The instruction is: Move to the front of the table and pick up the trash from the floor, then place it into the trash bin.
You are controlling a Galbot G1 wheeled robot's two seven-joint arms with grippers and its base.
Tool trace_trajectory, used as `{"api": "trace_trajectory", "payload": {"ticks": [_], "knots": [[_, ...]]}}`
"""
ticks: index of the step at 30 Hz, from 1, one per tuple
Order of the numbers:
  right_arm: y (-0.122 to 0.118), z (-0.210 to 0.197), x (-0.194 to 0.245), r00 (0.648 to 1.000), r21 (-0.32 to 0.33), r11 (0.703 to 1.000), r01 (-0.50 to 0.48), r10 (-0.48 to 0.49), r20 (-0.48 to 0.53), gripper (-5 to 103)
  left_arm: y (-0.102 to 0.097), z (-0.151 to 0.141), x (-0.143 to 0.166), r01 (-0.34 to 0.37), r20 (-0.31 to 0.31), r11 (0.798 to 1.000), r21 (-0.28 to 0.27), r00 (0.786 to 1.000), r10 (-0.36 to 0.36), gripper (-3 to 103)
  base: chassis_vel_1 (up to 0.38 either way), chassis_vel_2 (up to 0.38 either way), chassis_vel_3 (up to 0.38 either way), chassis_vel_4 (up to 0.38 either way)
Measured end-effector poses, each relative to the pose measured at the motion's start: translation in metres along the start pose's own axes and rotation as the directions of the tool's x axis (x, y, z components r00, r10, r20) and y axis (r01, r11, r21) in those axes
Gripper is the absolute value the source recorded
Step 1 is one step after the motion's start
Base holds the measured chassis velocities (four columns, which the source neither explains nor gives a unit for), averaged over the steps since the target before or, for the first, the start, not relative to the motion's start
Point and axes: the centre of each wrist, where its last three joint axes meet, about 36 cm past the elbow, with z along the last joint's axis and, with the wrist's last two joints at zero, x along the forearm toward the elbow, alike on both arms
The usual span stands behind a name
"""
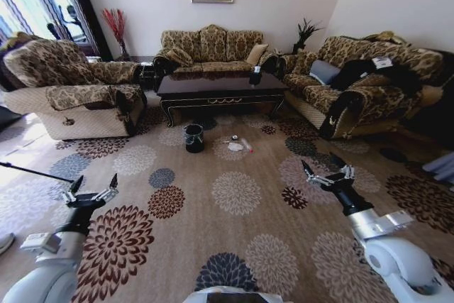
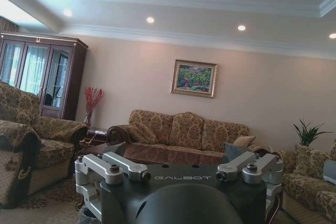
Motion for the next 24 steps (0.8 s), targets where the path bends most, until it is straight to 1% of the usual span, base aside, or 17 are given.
{"api": "trace_trajectory", "payload": {"ticks": [12,24], "knots": [[-0.0023,0.0024,-0.0002,1.0,0.0,1.0,-0.002,0.002,-0.007,100,-0.0039,0.0002,-0.0001,0.001,-0.005,1.0,0.002,1.0,-0.001,100,0.0,0.0,0.0,0.0],[-0.0029,0.0017,0.0,1.0,0.002,1.0,-0.004,0.004,-0.006,100,-0.0018,0.0013,-0.0012,0.002,-0.004,1.0,-0.002,1.0,-0.002,100,0.0,0.0,0.0,0.0]]}}
